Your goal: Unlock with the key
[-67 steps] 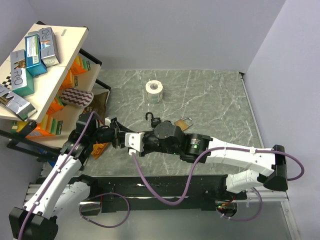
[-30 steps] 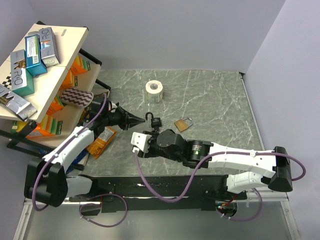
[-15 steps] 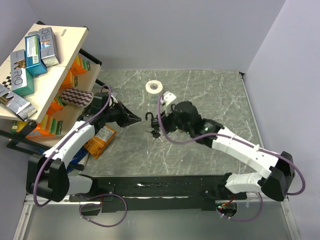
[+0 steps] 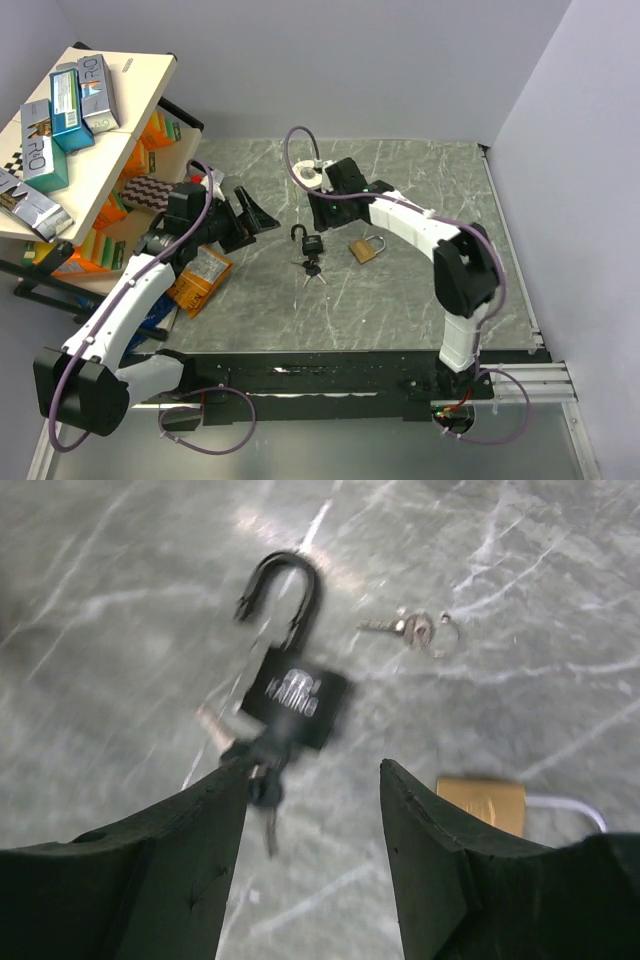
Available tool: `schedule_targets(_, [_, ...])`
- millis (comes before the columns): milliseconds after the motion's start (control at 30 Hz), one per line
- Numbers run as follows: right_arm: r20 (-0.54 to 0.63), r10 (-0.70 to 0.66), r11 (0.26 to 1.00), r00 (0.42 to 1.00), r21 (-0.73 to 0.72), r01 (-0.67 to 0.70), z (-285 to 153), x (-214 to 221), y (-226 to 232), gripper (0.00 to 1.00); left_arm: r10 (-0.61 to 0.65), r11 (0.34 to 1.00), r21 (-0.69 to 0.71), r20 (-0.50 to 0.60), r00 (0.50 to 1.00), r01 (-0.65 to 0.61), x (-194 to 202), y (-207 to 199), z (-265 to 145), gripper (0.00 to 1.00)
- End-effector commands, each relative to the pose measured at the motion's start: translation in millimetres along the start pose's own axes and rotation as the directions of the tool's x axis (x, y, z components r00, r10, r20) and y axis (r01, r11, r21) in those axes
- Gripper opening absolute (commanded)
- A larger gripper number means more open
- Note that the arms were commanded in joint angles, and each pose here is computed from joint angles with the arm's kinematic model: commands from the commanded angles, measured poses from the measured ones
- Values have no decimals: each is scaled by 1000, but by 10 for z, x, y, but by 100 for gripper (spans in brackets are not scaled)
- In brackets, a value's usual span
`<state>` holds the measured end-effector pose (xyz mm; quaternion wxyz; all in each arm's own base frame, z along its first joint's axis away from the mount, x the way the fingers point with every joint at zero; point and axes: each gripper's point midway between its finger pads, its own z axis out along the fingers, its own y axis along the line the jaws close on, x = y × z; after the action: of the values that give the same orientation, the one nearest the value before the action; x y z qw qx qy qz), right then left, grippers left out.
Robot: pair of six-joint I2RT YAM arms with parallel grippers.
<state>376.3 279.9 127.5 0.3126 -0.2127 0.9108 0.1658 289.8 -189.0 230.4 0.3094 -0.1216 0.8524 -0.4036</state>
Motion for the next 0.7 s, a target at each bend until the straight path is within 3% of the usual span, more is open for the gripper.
schedule_targets(0, [-39, 154, 988, 987, 33, -152, 255, -44, -118, 62, 54, 998, -14, 45, 998, -53, -36, 5, -100, 99])
schedule_targets(267, [-67, 349, 936, 935, 73, -344, 564, 75, -495, 59, 105, 994, -32, 81, 991, -103, -99, 28, -128, 96])
schedule_targets(667, [-85, 538, 843, 839, 18, -538, 932, 72, -685, 52, 125, 992, -39, 70, 990, -123, -111, 52, -83, 96])
